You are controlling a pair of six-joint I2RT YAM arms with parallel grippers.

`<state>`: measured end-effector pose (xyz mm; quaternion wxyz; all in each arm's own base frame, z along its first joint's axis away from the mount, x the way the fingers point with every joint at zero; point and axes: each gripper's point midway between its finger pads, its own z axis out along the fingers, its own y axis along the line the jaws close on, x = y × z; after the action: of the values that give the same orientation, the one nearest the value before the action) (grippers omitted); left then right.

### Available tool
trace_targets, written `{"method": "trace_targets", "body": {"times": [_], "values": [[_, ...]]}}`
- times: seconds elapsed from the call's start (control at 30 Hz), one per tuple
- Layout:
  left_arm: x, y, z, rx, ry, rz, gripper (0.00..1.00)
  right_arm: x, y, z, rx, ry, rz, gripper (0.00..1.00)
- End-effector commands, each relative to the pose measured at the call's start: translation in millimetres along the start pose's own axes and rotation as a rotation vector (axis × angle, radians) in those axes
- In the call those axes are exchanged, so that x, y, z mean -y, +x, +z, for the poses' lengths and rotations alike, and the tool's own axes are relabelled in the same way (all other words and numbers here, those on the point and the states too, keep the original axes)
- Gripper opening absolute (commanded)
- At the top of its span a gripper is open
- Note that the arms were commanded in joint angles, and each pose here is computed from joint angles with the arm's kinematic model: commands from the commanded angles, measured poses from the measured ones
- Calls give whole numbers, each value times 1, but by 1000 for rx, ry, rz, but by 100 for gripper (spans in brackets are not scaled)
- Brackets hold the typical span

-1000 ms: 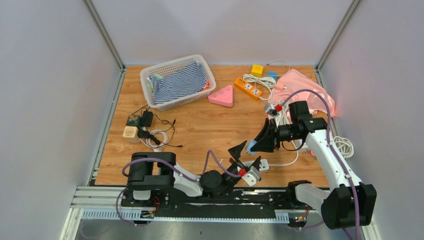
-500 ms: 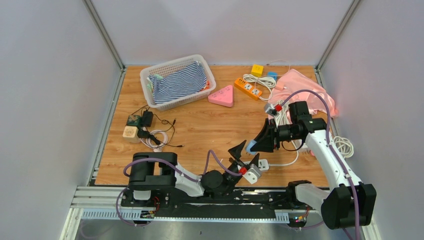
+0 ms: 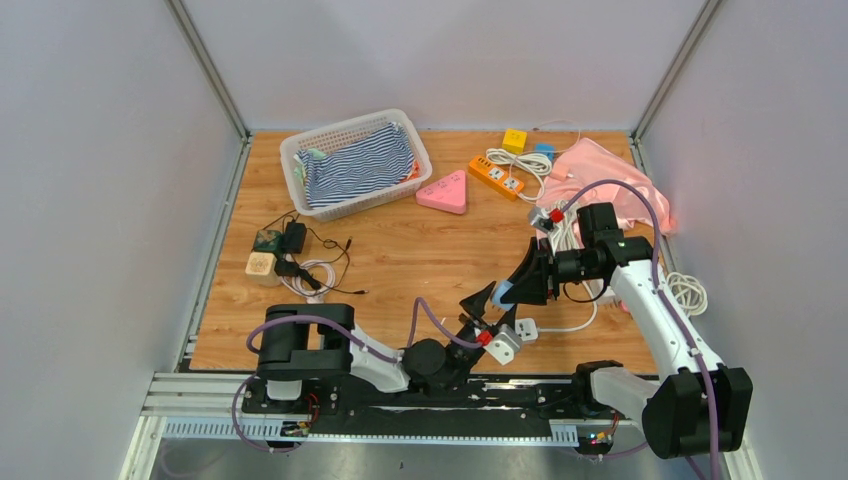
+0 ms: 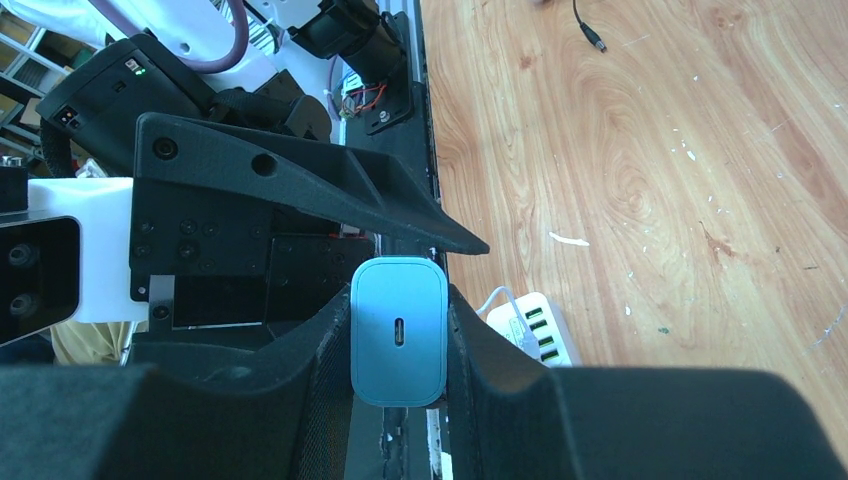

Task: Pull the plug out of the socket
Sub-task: Place the plug at the center of the board.

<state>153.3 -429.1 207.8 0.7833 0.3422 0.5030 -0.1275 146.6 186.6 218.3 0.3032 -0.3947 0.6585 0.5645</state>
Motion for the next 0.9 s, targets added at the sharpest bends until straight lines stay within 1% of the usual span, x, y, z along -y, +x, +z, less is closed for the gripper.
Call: {"method": "trace_targets", "body": {"times": [0.0, 0.1, 0.23, 0.3, 0.4, 0.47, 0.5, 0.53, 0.6, 0.73, 0.8, 0.87], "values": [[-7, -8, 5, 26, -36, -60, 57, -2, 1, -1, 23, -15, 30, 0], [-8, -7, 5, 27, -35, -65, 44, -2, 1, 0, 22, -15, 34, 0], [-9, -8, 5, 30, -31, -73, 19, -1, 1, 0, 22, -14, 36, 0], [-9, -8, 5, 32, -29, -80, 10, -1, 2, 0, 23, -16, 40, 0], [-11, -8, 4, 35, -25, -84, 1, 0, 3, 0, 22, -15, 51, 0], [-11, -8, 3, 37, -22, -87, 0, 1, 3, 0, 20, -13, 53, 0], [-11, -8, 3, 36, -21, -87, 0, 1, 4, 0, 18, -10, 56, 3], [-11, -8, 3, 36, -19, -89, 0, 1, 4, 0, 16, -9, 58, 13], [-11, -8, 2, 38, -15, -94, 0, 1, 5, 0, 16, -7, 53, 31], [-10, -7, 0, 43, 1, -106, 0, 1, 6, 0, 14, -4, 43, 54], [-10, -6, -2, 43, 8, -113, 0, 1, 7, 0, 13, -3, 43, 62], [-11, -5, -3, 41, 10, -119, 0, 1, 7, 0, 13, -2, 40, 66]]}}
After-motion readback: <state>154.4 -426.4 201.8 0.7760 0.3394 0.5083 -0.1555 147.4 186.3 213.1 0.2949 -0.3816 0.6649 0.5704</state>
